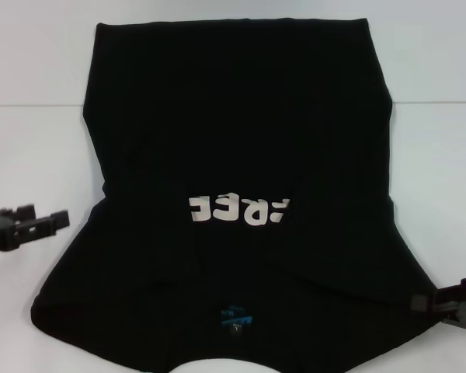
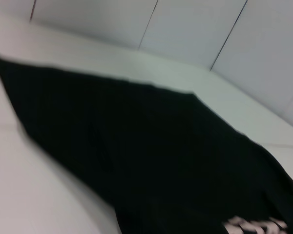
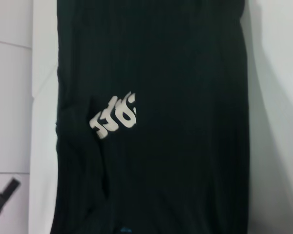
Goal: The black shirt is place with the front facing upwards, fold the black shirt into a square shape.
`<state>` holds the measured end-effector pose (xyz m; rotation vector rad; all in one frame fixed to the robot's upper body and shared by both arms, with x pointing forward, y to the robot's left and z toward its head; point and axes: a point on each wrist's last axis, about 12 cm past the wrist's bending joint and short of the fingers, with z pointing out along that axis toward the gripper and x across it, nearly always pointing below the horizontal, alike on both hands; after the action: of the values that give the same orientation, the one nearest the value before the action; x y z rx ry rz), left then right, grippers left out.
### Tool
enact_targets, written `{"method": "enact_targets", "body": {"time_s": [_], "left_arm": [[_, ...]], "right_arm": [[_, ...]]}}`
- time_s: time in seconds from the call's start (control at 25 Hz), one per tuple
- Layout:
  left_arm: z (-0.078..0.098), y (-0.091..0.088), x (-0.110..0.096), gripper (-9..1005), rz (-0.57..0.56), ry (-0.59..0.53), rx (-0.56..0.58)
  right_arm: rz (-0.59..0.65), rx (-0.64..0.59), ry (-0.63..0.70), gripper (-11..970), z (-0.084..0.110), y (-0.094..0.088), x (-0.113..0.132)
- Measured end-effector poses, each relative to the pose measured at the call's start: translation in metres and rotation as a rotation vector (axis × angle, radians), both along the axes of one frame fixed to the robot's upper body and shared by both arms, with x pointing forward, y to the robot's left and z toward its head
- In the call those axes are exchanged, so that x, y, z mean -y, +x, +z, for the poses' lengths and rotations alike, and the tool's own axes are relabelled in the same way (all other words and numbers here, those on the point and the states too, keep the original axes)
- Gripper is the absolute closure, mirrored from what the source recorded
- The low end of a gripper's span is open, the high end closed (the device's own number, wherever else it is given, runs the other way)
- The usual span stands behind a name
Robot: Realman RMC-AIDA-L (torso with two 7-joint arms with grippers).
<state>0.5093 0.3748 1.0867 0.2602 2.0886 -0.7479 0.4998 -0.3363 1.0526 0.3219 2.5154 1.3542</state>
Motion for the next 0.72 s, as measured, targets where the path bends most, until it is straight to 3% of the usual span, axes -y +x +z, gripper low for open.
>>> {"method": "enact_targets", "body": {"time_s": [0.28, 0.48, 0.72], "left_arm": [[0.028, -0.009, -0.018, 118, -0.007, -0.008, -0.235], [0.029, -0.008, -0.019, 118, -0.019, 0.026, -0.385], [0.025, -0.008, -0.011, 118, -0.076, 0.026, -0.482]], "right_arm": [[-0.012, 0.019, 0.007, 895, -0.001, -0.009, 0.010], [-0.006, 0.025, 0.008, 895, 0.000, -0.011, 0.011], [0.003, 0.041, -0.001, 895, -0.001, -0.011, 0.011]]}}
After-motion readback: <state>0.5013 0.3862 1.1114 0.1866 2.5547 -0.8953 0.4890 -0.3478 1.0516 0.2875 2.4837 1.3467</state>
